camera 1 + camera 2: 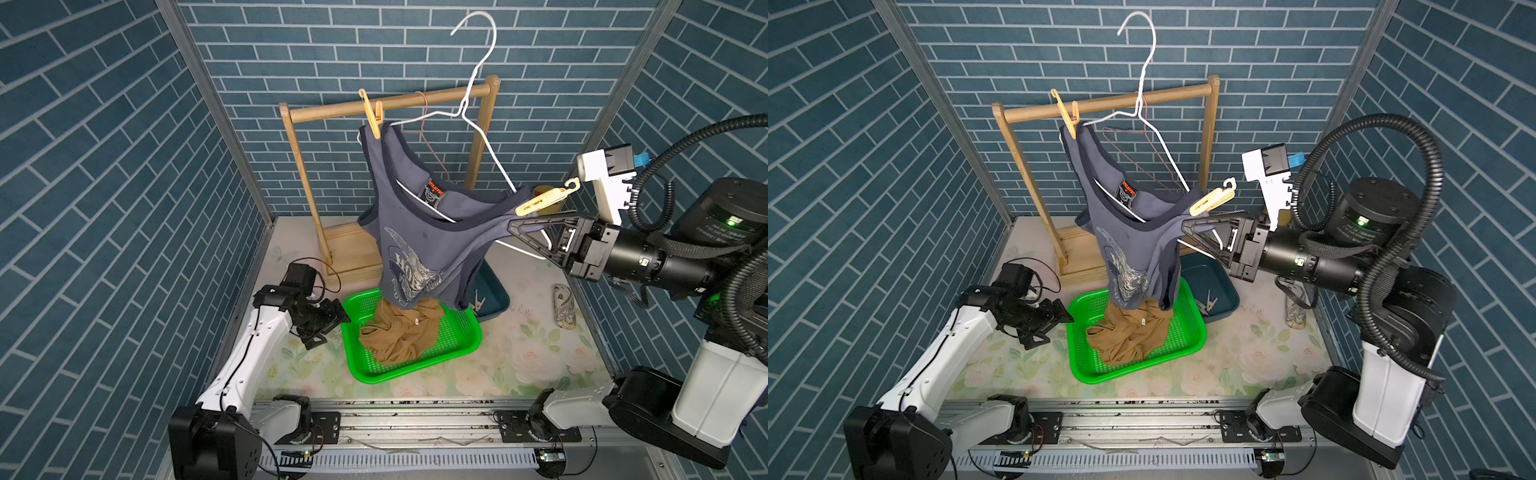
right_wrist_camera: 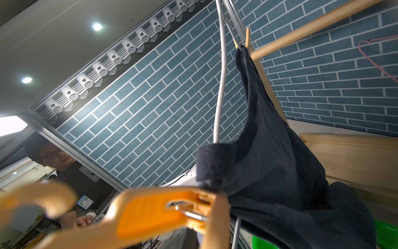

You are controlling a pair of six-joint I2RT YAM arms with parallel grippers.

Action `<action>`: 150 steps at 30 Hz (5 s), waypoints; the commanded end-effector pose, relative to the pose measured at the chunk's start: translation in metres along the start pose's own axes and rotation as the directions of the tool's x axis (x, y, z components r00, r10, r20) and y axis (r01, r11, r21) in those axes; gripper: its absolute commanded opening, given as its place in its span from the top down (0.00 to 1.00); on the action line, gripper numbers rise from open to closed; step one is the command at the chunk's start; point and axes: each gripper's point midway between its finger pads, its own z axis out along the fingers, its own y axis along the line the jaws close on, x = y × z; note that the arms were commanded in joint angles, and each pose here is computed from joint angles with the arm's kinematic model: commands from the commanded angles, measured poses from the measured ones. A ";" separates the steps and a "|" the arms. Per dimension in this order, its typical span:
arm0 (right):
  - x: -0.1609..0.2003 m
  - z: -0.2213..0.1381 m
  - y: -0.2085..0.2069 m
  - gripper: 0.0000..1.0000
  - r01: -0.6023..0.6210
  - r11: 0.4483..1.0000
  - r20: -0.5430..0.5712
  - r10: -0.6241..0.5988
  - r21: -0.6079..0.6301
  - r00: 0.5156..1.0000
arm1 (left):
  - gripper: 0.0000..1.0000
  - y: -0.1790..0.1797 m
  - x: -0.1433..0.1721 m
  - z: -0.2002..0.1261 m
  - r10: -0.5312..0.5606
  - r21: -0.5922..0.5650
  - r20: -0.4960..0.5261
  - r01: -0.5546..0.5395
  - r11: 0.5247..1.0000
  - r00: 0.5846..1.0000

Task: Remove the clothespins securing tank tops to the hanger
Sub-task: Move the basket to the center of the board, then place the tank top in the basket.

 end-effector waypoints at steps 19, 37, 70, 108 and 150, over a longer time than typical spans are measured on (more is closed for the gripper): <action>0.017 0.026 -0.027 1.00 -0.034 0.999 -0.040 0.036 0.041 0.999 | 0.89 -0.008 -0.027 0.060 0.002 -0.007 -0.035 -0.002 1.000 0.999; 0.013 0.010 -0.006 1.00 -0.062 0.998 -0.035 0.061 -0.019 0.998 | 0.96 -0.009 -0.106 0.034 0.238 -0.248 0.019 -0.226 0.942 0.971; 0.011 0.038 -0.019 1.00 -0.011 1.000 -0.035 0.011 -0.028 0.999 | 0.01 -0.169 -0.101 -0.078 0.069 0.423 0.150 -0.127 0.897 0.986; -0.001 0.049 -0.021 1.00 -0.074 0.996 0.013 0.075 -0.042 0.997 | 0.01 -0.206 -0.094 -0.091 0.562 0.239 0.426 -0.687 0.686 0.710; -0.052 0.049 0.008 1.00 0.058 0.988 0.122 -0.040 -0.145 0.992 | 1.00 -0.280 0.016 -0.279 0.335 0.605 0.465 -0.571 0.555 0.819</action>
